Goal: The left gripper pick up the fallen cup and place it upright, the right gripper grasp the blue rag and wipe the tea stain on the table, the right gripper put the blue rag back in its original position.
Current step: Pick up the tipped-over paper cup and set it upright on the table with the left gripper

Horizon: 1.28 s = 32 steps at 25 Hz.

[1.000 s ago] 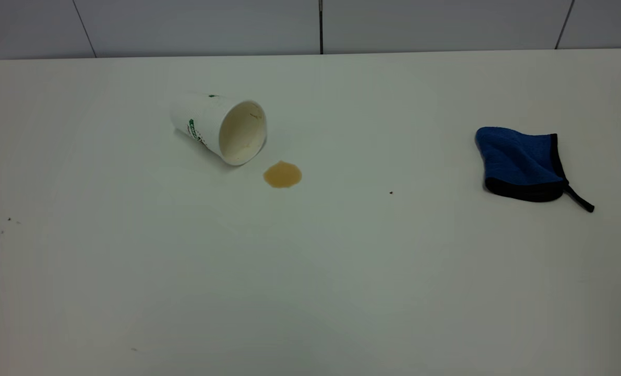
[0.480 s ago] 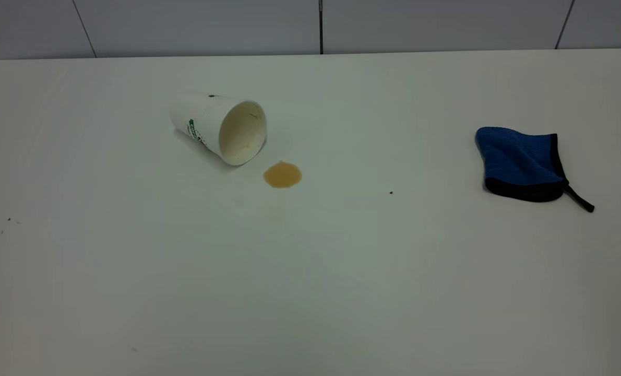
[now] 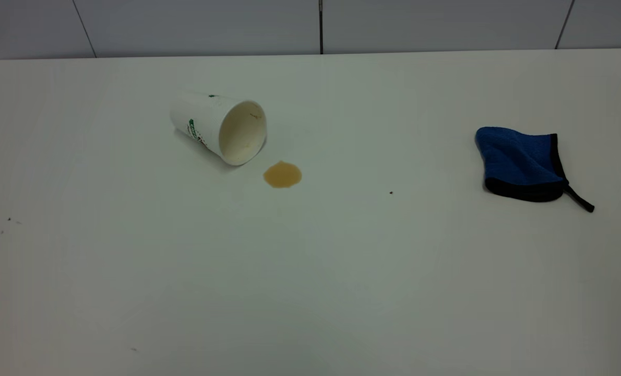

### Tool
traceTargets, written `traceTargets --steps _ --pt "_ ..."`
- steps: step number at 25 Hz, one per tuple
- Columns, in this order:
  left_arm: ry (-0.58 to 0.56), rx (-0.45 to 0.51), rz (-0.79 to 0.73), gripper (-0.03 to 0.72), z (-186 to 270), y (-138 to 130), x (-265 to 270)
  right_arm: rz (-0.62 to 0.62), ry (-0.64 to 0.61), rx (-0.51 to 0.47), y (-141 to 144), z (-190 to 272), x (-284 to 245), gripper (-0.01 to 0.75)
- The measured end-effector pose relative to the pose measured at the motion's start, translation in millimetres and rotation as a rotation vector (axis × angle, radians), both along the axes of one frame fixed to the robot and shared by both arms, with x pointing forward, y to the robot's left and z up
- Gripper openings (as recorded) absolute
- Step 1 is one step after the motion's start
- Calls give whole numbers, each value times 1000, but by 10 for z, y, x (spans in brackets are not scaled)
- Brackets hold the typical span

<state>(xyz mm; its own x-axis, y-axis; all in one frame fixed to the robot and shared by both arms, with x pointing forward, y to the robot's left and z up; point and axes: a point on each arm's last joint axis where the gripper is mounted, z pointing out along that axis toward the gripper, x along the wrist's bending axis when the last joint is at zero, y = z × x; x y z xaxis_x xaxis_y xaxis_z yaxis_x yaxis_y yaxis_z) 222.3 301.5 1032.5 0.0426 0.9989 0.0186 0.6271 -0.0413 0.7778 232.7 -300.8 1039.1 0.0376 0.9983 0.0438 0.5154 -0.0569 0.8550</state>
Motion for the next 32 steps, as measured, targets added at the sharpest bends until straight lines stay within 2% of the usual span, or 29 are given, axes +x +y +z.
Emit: traceTargets --steps 7,10,16,20,26,29,32 --pt "1 -26 15 496 31 -5 39 0 0 0 0 0 0 404" --pt "-12 -39 -8 528 117 -32 197 0 0 0 0 0 0 404" --pt "90 25 -72 619 161 -54 833 0 0 0 0 0 0 404" --pt "169 54 -111 615 165 -71 1314 0 0 0 0 0 0 404" --pt "187 52 -135 595 245 -109 2007 0 0 0 0 0 0 404" --pt "212 18 -172 591 220 -236 2288 0 0 0 0 0 0 404" --pt "226 19 -258 591 159 -494 2543 0 0 0 0 0 0 404"
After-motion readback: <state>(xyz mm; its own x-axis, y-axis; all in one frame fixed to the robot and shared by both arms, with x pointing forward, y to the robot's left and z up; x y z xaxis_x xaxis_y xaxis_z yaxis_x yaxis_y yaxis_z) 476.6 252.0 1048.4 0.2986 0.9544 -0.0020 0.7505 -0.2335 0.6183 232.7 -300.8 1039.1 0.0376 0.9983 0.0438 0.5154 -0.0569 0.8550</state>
